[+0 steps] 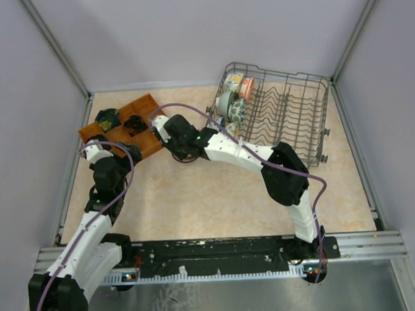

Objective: Unload the bowls from the dish rack

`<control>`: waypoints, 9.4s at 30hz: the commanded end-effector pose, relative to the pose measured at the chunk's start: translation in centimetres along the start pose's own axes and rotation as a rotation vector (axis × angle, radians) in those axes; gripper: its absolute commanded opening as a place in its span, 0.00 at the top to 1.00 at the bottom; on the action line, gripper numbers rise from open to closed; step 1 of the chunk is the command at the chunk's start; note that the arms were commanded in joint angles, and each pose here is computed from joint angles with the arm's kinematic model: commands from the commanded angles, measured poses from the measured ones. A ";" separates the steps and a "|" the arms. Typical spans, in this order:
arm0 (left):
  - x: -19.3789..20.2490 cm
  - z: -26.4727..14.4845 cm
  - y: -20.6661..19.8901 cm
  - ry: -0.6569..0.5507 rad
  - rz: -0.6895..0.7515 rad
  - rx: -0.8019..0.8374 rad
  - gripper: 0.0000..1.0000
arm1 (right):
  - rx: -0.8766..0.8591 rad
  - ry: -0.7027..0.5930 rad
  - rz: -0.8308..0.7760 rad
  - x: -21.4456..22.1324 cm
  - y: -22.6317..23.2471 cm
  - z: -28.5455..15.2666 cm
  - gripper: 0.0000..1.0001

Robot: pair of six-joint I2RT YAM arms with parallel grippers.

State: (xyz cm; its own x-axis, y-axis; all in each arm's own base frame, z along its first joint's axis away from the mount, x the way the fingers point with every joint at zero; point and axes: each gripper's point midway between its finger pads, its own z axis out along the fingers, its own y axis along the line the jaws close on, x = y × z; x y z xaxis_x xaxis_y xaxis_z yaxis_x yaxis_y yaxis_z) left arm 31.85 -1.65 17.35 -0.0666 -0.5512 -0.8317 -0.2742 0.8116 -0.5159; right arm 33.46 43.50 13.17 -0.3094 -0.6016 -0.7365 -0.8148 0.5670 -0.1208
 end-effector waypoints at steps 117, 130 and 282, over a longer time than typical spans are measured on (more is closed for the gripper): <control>1.0 1.0 -0.2 0.001 -0.021 0.029 0.01 | -0.012 -0.632 0.865 8.2 -18.5 -8.3 0.93; 1.0 0.7 -0.3 0.003 -0.027 0.038 0.01 | -0.025 -0.781 0.751 2.8 -18.0 -15.4 1.00; 0.4 0.2 -0.2 -0.008 -0.021 0.028 0.01 | 0.211 -0.238 -0.034 -7.4 -1.0 -9.3 0.65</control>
State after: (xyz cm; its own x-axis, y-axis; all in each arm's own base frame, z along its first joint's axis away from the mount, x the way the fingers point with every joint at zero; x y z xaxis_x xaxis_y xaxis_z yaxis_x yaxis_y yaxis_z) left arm 31.99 -2.05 16.81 -0.0612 -0.5700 -0.8194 -0.2527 0.8030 -0.5397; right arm 31.71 42.13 15.54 -0.2372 -0.6674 -0.7059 -0.7552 0.5837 -0.2981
